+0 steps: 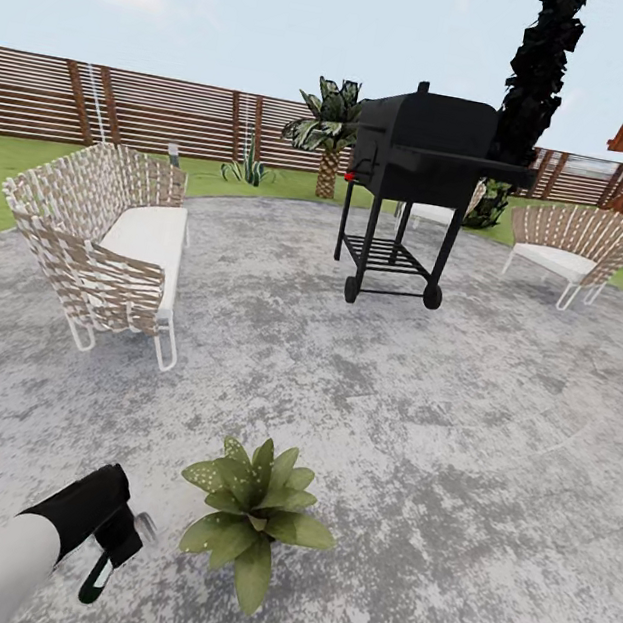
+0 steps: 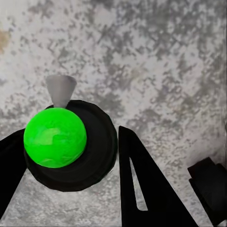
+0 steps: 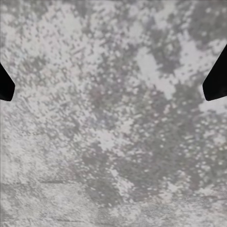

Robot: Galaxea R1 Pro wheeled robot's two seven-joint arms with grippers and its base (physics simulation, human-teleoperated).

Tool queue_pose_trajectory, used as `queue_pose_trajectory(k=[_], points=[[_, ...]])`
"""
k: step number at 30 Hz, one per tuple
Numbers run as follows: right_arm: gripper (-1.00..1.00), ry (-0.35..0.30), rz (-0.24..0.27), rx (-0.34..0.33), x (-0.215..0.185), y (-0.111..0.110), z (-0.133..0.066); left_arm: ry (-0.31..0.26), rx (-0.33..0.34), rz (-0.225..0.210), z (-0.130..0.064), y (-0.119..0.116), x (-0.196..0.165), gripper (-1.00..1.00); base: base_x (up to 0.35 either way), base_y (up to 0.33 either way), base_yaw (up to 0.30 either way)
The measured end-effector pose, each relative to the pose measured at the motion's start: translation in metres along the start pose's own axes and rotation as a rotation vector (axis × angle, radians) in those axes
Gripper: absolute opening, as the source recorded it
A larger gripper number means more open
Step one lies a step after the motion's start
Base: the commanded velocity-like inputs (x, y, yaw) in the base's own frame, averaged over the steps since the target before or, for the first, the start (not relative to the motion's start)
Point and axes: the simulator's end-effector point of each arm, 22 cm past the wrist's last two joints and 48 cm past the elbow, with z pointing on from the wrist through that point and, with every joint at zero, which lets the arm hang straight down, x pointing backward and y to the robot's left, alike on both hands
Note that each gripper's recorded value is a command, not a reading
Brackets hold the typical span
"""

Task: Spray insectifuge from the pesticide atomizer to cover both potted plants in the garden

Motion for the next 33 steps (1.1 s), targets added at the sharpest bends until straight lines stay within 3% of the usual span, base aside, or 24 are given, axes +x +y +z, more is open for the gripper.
queue_pose_trajectory(k=[4, 6, 12, 26, 31, 32, 33], points=[[1.0, 0.0, -0.001, 0.001, 0.0, -0.001, 0.0, 0.006, -0.006, 0.034, -0.012, 0.006, -0.013, -1.0, 0.0, 0.0, 0.0], [1.0, -0.001, -0.001, 0.0, 0.0, 0.0, 0.0, 0.04, -0.038, 0.065, -0.012, 0.013, -0.005, -1.0, 0.0, 0.0, 0.0], [1.0, 0.0, 0.0, 0.0, 0.0, 0.0, 0.0, 0.075, -0.069, 0.096, -0.009, 0.019, 0.006, -1.0, -0.005, 0.038, -0.027], [1.0, 0.0, -0.001, -0.001, 0.0, 0.0, 0.0, 0.082, -0.066, 0.092, -0.008, 0.019, 0.008, -1.0, -0.108, 0.273, -0.276], [1.0, -0.001, -0.001, -0.001, 0.0, 0.0, 0.0, 0.07, -0.055, 0.086, -0.007, 0.014, 0.005, -1.0, -0.017, 0.029, -0.042], [1.0, -0.001, -0.001, -0.001, 0.0, 0.0, 0.0, 0.059, -0.047, 0.084, -0.007, 0.01, 0.0, -1.0, -0.001, 0.002, -0.002], [1.0, -0.001, -0.001, -0.001, 0.0, 0.0, 0.0, 0.033, -0.021, 0.097, -0.007, -0.008, -0.017, -1.0, 0.0, 0.001, -0.001]])
